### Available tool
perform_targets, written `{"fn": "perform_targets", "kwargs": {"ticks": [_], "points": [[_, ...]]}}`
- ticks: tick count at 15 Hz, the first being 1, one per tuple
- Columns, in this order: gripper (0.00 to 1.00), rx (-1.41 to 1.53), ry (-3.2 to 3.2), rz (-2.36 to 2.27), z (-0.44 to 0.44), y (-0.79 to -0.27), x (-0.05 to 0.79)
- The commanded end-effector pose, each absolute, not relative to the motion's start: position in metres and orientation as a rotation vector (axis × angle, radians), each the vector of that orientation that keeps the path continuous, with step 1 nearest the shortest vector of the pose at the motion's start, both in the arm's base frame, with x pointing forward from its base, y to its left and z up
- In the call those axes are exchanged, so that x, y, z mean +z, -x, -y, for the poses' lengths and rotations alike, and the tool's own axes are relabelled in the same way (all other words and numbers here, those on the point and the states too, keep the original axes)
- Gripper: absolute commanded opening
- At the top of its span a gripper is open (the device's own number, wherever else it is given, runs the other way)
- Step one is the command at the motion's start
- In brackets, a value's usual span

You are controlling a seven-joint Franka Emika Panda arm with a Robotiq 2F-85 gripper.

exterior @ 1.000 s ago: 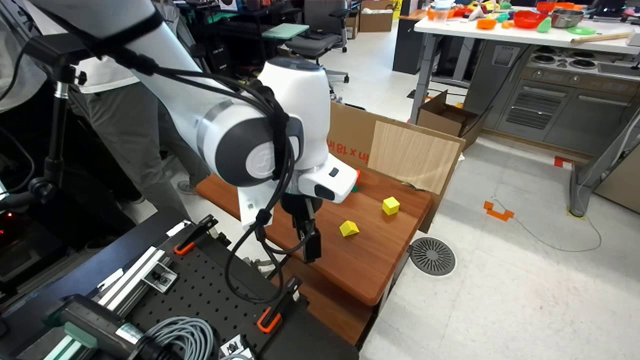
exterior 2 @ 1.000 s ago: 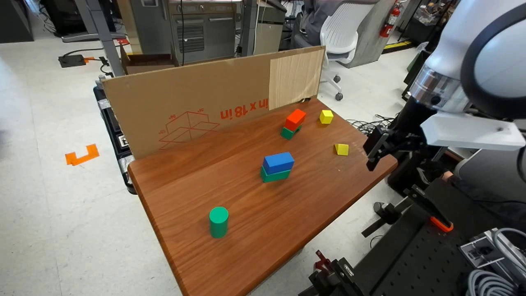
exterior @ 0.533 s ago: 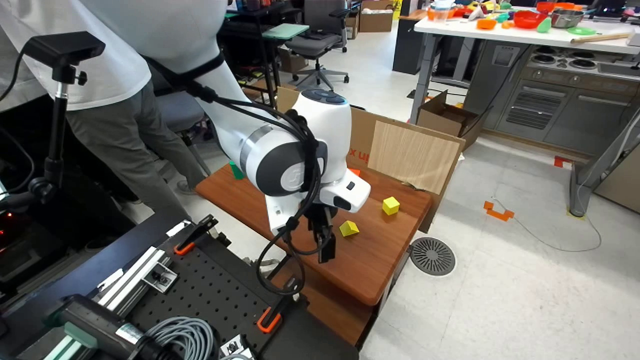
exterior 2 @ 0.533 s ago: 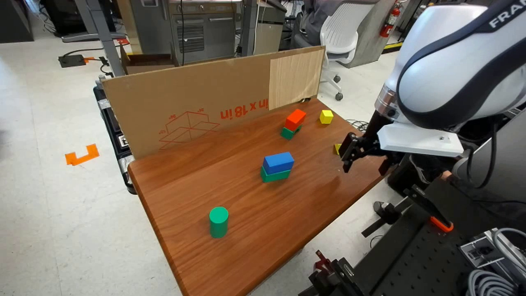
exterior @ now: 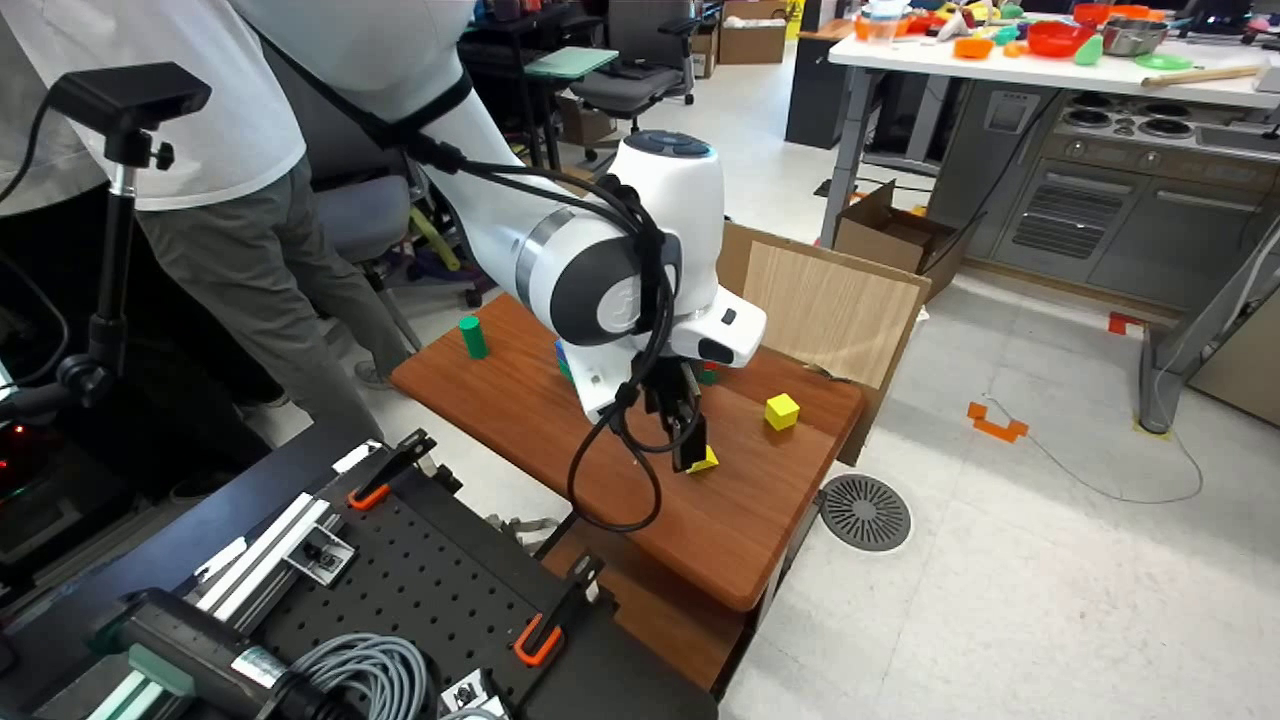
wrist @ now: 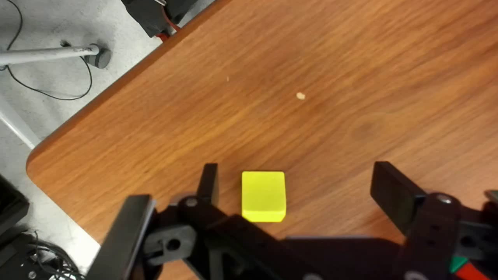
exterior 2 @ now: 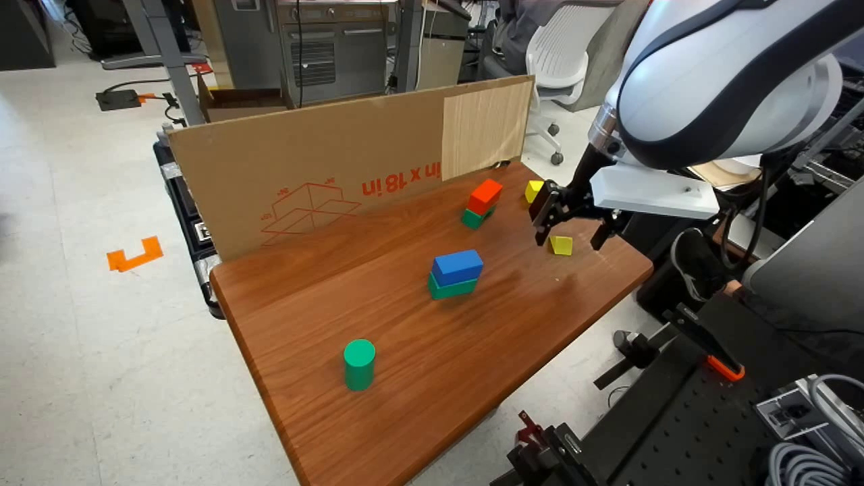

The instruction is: Put the yellow triangle block on top of the yellow cube

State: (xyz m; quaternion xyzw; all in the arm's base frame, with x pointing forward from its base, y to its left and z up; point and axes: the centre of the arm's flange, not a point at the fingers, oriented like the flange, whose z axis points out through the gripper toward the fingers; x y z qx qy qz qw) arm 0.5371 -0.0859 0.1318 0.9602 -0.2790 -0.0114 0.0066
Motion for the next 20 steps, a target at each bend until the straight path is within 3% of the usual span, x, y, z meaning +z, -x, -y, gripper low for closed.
{"fn": "perform_targets", "kwargs": {"ticks": [1,13,14,15,20], "points": [[1.00,-0.009,-2.984,0.882,0.088,-0.558,0.119],[1.00,-0.039,-2.935,0.902,0.088,-0.586,0.097],[0.91,-0.052,-2.930,0.903,0.088,-0.587,0.094],[0.74,-0.067,-2.924,0.906,0.088,-0.587,0.091],[0.36,-0.097,-2.902,0.919,0.090,-0.591,0.094]]}}
